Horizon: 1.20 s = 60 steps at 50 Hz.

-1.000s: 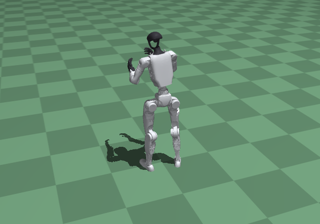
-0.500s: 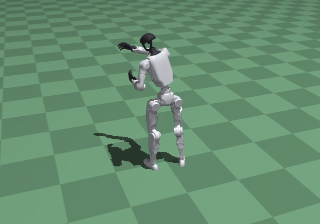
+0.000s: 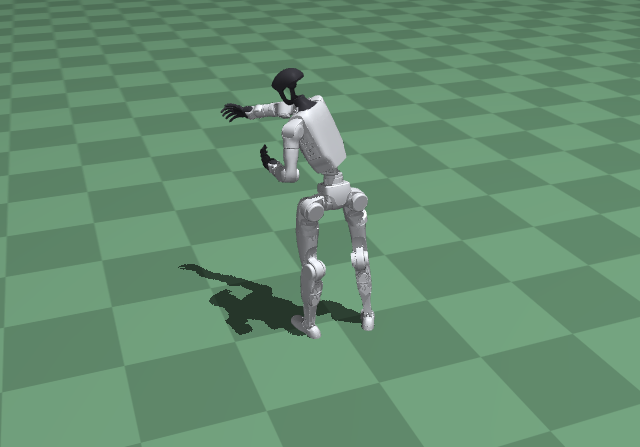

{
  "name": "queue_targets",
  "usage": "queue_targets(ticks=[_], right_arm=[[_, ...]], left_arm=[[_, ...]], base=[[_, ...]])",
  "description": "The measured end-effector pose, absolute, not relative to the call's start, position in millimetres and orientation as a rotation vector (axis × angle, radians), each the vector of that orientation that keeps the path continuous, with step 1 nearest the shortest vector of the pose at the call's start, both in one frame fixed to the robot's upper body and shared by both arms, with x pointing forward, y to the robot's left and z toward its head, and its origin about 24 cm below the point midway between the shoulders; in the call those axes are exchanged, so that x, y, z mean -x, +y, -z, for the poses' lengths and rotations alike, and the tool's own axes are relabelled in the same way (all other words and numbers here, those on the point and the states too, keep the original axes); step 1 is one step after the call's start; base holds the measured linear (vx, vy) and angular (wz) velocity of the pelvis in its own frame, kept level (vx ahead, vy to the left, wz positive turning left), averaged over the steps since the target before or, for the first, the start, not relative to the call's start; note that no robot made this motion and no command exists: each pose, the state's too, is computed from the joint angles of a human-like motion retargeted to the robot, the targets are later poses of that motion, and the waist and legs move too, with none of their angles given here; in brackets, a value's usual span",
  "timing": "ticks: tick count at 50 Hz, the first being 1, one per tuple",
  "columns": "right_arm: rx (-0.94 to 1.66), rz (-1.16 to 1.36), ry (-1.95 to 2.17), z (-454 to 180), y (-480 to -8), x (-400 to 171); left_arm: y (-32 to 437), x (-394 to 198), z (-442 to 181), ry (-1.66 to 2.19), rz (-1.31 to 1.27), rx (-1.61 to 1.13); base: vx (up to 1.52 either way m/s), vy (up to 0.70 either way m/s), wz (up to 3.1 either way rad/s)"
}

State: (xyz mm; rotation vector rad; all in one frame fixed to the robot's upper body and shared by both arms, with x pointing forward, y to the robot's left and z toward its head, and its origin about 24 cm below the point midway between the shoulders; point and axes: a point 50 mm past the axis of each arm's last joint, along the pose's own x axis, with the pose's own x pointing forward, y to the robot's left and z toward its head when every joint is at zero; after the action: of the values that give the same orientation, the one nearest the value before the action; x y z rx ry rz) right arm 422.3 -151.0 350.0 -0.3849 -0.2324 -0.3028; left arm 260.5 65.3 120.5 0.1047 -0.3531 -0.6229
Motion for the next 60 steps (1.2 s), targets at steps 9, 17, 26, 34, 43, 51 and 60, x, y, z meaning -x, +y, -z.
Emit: queue_targets(ticks=[9, 17, 26, 34, 43, 51, 60], right_arm=[[0.359, 0.314, -0.267, -357, -145, -420], [0.473, 0.222, -0.565, -357, -120, -410], [0.603, 0.023, -0.833, -305, -109, -366], [0.595, -0.084, -0.638, -210, -134, -343], [0.457, -0.080, -0.310, -125, -153, -330], [0.405, -0.024, -0.217, -110, -161, -331], [0.491, 0.014, -0.283, -119, -164, -341]], left_arm=[[76, -263, -118, -0.341, 0.567, -0.113], [92, -265, -122, -0.395, 0.496, -0.122], [129, -276, -133, -0.465, 0.313, -0.200], [161, -300, -160, -0.539, 0.115, -0.342], [182, -343, -204, -0.548, -0.070, -0.377], [193, -379, -252, -0.510, -0.204, -0.342], [168, -388, -320, -0.743, -0.200, -1.275]], base=[[0.00, 0.00, 0.02], [0.00, 0.00, 0.00], [0.00, 0.00, 0.00], [0.00, 0.00, -0.05], [-0.04, -0.03, -0.22], [-0.06, -0.04, -0.15], [-0.05, -0.03, -0.06]])
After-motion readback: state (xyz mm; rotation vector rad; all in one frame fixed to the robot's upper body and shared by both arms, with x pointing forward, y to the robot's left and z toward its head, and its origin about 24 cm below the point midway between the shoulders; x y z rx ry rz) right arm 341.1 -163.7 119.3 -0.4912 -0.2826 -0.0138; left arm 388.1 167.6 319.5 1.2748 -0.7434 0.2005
